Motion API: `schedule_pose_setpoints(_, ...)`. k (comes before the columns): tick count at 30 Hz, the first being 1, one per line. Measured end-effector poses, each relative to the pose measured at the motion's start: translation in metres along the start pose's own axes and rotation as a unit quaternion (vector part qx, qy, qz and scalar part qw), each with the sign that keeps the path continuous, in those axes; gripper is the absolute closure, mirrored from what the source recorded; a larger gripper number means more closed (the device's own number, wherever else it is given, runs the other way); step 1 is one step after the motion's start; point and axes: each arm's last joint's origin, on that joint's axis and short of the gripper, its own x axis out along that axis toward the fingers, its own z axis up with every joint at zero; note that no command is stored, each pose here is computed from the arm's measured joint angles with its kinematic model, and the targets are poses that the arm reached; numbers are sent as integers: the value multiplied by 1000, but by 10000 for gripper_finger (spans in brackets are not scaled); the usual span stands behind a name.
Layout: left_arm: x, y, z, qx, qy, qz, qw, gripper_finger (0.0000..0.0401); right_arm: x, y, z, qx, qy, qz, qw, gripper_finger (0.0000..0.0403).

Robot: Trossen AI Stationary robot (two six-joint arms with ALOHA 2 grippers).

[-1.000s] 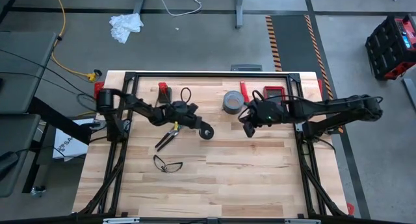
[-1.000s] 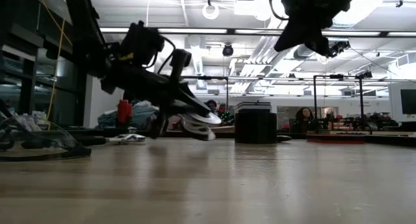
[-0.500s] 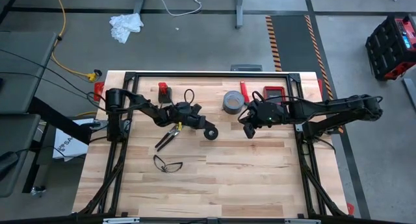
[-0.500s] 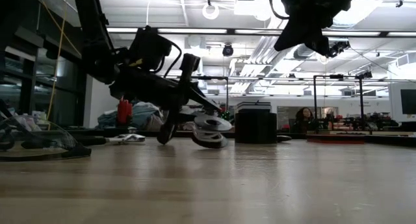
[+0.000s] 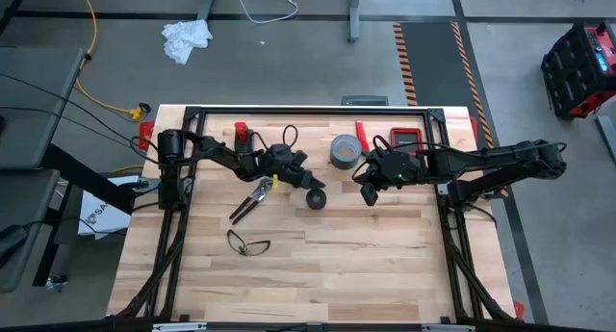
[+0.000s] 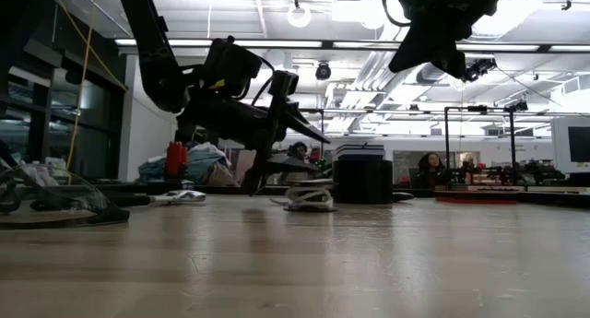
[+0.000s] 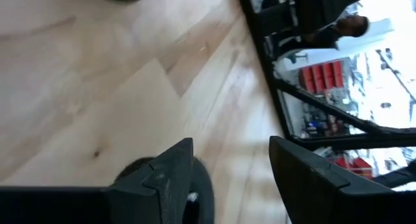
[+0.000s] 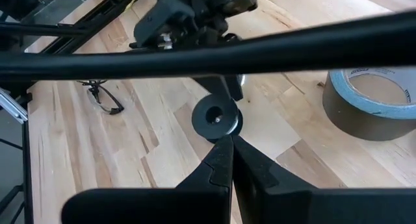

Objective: Coil cords
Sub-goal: Coil the white wire onto the black spool, then return to Home Position

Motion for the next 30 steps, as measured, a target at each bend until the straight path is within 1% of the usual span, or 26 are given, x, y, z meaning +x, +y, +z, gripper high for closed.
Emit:
schedule_pose_setpoints(3, -2, 0, 10, 5, 1, -15, 1000, 204, 0, 0, 0, -12, 0, 0, 1000, 402)
schedule_pose_setpoints(9, -6, -2, 31, 8, -8, -33, 999, 204, 0, 0, 0, -13, 0, 0, 1000, 402)
schedule_pose_setpoints(12, -8, -8, 46, 18, -14, -69, 997, 204, 0, 0, 0, -14, 0, 0, 1000, 402)
schedule_pose_setpoints(16, -25, -33, 69, 45, -13, -137, 989, 204, -2, 1, 3, -35, -4, 2, 999, 402)
schedule_pose_setpoints(18, -41, -52, 74, 69, -8, -162, 984, 204, -5, 3, 6, -51, -5, 2, 999, 402)
schedule_pose_setpoints(19, -51, -62, 74, 86, -9, -165, 982, 205, -7, 3, 8, -58, -4, -1, 998, 402)
schedule_pose_setpoints(20, -61, -74, 70, 107, -14, -163, 981, 207, -8, 3, 9, -61, -2, -8, 998, 402)
schedule_pose_setpoints(21, -72, -84, 63, 127, -24, -150, 980, 210, -10, 2, 9, -64, 2, -21, 998, 402)
schedule_pose_setpoints(23, -94, -100, 43, 160, -59, -109, 979, 218, -16, -2, 8, -64, 4, -51, 997, 402)
schedule_pose_setpoints(25, -114, -107, 18, 176, -97, -70, 977, 228, -25, -7, 7, -52, -10, -68, 996, 403)
schedule_pose_setpoints(28, -141, -114, -17, 180, -149, -67, 970, 257, -40, -15, 4, -15, -38, -75, 996, 403)
schedule_pose_setpoints(30, -152, -113, -37, 181, -175, -61, 966, 292, -48, -22, 1, 22, -56, -79, 995, 403)
